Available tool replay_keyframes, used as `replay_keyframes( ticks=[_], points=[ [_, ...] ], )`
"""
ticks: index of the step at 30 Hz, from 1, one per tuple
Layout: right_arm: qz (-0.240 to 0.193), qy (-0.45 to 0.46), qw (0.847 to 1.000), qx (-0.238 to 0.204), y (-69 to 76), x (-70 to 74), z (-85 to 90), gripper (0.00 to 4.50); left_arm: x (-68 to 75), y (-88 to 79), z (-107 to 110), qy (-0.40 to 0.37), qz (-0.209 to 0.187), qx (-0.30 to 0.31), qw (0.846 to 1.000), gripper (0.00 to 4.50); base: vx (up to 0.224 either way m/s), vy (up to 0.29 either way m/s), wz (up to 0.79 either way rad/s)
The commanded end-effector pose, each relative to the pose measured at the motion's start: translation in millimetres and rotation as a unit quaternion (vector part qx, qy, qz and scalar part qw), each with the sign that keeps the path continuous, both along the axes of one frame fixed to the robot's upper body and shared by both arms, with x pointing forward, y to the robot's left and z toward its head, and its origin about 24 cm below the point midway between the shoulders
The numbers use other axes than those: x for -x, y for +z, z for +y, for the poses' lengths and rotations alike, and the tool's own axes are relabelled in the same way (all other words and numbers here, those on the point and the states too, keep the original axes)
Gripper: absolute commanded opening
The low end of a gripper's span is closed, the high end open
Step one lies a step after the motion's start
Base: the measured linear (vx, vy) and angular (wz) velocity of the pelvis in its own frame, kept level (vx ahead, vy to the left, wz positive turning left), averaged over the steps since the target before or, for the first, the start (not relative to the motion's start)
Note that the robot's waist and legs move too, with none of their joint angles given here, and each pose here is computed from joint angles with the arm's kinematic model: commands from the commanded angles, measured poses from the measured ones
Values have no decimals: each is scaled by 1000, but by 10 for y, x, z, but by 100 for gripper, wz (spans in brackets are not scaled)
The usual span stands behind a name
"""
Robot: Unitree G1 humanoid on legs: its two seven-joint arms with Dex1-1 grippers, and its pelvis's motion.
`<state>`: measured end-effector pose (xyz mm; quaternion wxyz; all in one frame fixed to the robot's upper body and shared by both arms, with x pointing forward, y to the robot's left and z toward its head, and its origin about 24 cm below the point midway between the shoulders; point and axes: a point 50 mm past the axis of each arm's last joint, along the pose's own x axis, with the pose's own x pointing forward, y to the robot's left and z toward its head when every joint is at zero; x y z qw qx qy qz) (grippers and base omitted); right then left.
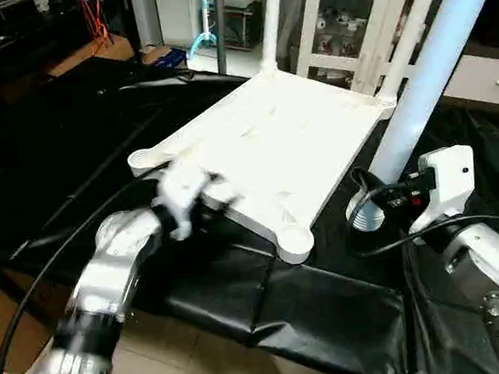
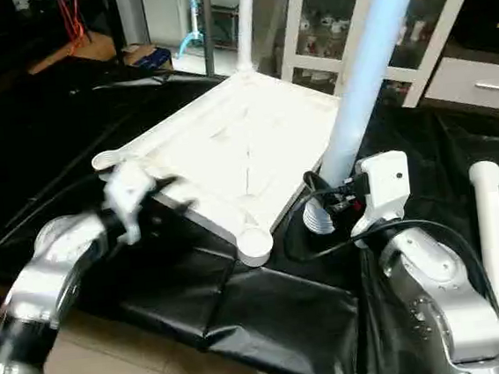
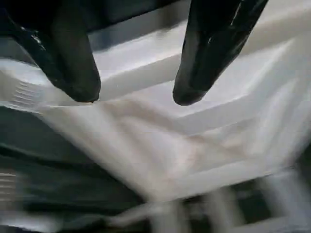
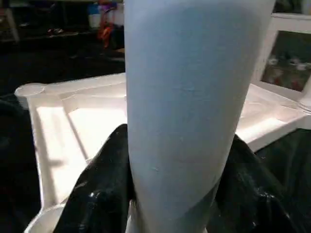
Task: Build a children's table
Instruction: Pick table leg
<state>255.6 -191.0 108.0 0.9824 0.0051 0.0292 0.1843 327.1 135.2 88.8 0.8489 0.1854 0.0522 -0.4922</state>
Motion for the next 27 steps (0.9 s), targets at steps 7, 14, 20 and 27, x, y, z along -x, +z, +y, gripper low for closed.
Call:
replay_keyframes(
  ticks=[7,14,20,27],
  points=[
    [0,16,1000,16,68,96,-89,183,-114,-153,-127,-156,17,-193,969,352,0,0,0],
    [-1,11,1000,23,77,205,-107,183,-250,-157,-108,-151,-5,-260,954,352,0,0,0],
    [-1,10,1000,24,80,265,-101,183,-300,-189,-147,-161,-6,-286,944,352,0,0,0],
    [-3,12,999,30,99,235,-108,183,-333,-192,-202,-163,-10,-308,937,303,0,0,0]
  ],
)
